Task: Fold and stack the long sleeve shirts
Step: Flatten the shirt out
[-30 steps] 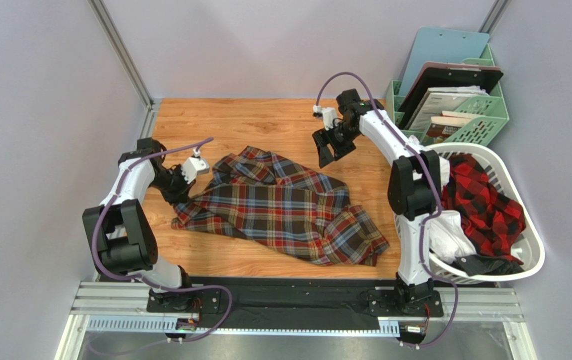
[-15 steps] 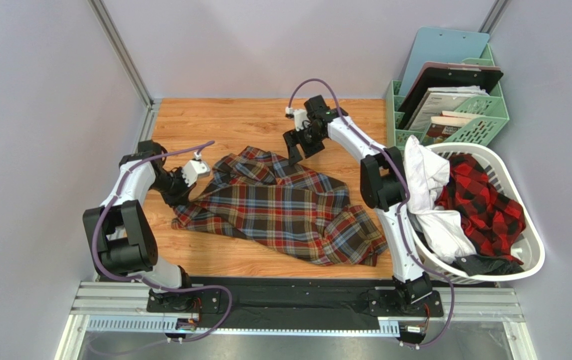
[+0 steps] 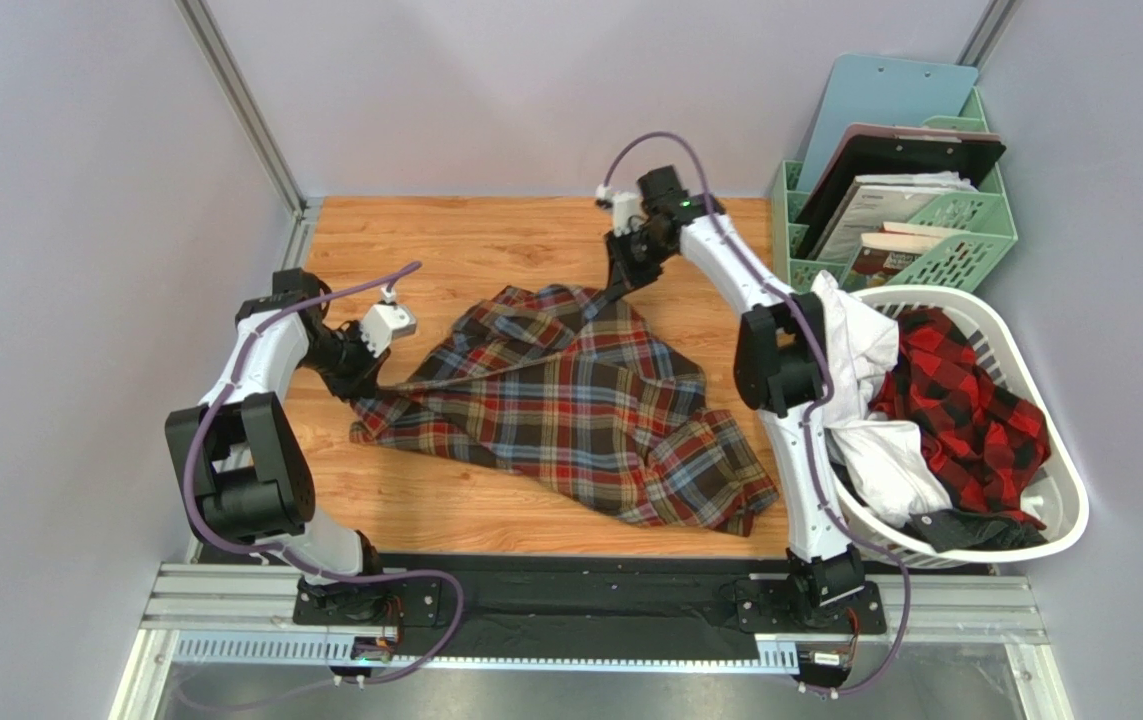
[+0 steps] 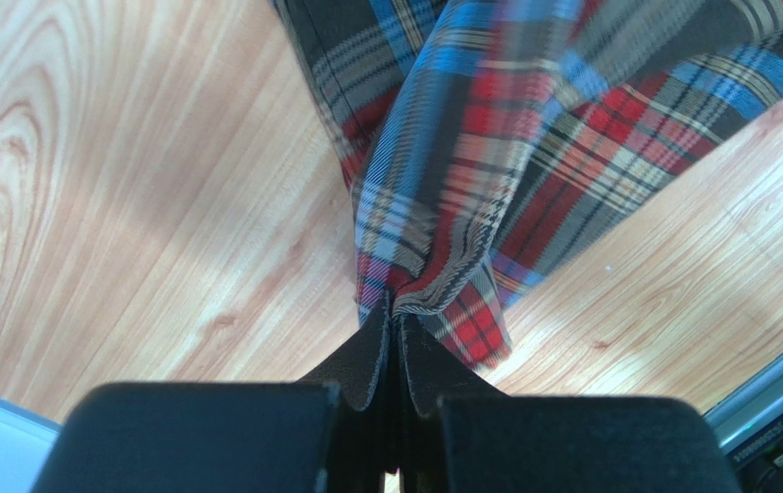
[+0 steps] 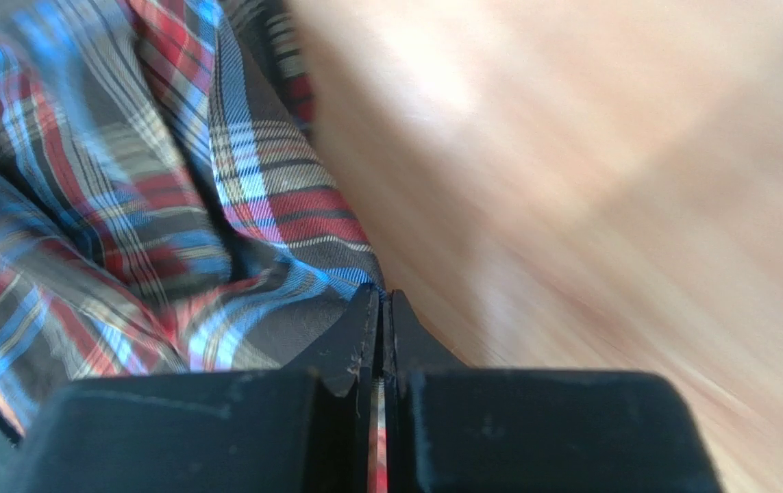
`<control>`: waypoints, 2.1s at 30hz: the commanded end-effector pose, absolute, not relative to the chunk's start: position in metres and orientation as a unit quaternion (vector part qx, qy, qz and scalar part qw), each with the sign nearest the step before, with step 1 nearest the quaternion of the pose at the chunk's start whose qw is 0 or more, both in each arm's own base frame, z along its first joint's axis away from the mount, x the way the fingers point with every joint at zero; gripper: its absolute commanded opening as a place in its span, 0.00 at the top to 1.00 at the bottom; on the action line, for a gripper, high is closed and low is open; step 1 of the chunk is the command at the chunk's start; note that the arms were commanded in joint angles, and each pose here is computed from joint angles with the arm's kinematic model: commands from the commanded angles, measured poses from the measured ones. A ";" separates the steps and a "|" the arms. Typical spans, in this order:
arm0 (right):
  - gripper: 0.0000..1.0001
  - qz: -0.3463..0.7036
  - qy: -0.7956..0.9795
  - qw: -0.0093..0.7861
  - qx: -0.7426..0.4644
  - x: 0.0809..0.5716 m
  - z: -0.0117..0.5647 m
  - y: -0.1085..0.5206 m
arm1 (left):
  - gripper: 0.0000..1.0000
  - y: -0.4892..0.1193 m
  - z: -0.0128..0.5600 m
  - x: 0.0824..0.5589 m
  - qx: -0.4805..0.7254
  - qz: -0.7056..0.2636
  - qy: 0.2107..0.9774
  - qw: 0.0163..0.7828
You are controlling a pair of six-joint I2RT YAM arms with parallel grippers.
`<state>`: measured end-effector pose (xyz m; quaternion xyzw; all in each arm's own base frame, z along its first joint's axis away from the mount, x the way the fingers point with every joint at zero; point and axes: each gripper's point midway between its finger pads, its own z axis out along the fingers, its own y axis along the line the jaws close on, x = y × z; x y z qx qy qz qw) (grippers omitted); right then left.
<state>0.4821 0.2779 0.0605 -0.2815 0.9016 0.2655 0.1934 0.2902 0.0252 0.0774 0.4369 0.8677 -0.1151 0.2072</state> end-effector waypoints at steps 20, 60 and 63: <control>0.30 0.246 0.782 0.152 -0.552 0.190 0.153 0.249 | 1.00 0.022 0.077 0.322 0.348 -0.149 0.901 0.211; 0.28 0.202 0.689 0.132 -0.683 0.105 0.111 0.233 | 1.00 0.018 0.081 0.343 0.291 -0.182 0.917 0.203; 0.33 0.168 0.686 0.149 -0.692 0.108 0.084 0.216 | 1.00 0.015 0.079 0.345 0.286 -0.193 0.916 0.203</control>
